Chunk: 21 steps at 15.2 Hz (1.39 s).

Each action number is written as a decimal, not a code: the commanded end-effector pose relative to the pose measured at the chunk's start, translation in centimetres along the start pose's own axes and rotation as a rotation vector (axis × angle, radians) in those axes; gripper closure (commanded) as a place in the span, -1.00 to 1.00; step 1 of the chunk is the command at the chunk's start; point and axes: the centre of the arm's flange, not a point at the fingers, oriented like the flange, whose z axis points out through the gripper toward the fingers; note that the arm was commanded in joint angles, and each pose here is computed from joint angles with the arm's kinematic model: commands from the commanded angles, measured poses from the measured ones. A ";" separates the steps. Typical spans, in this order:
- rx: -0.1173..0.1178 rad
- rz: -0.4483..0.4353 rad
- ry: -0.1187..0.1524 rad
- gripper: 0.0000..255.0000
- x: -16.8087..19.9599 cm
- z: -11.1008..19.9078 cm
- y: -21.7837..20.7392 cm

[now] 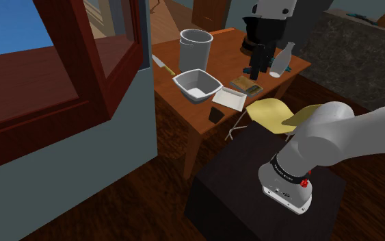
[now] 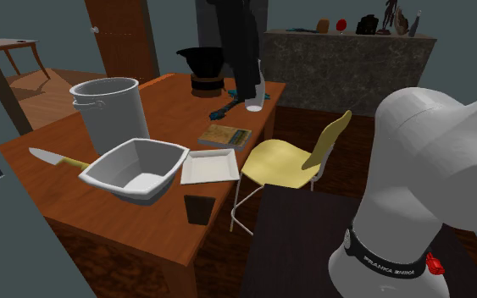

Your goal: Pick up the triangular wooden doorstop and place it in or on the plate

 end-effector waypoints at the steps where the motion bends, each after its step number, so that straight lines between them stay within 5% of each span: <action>1: 0.000 0.000 0.000 -1.00 0.0 0.0 0.0; 21: -0.025 1.092 0.232 -1.00 13.0 20.0 4.0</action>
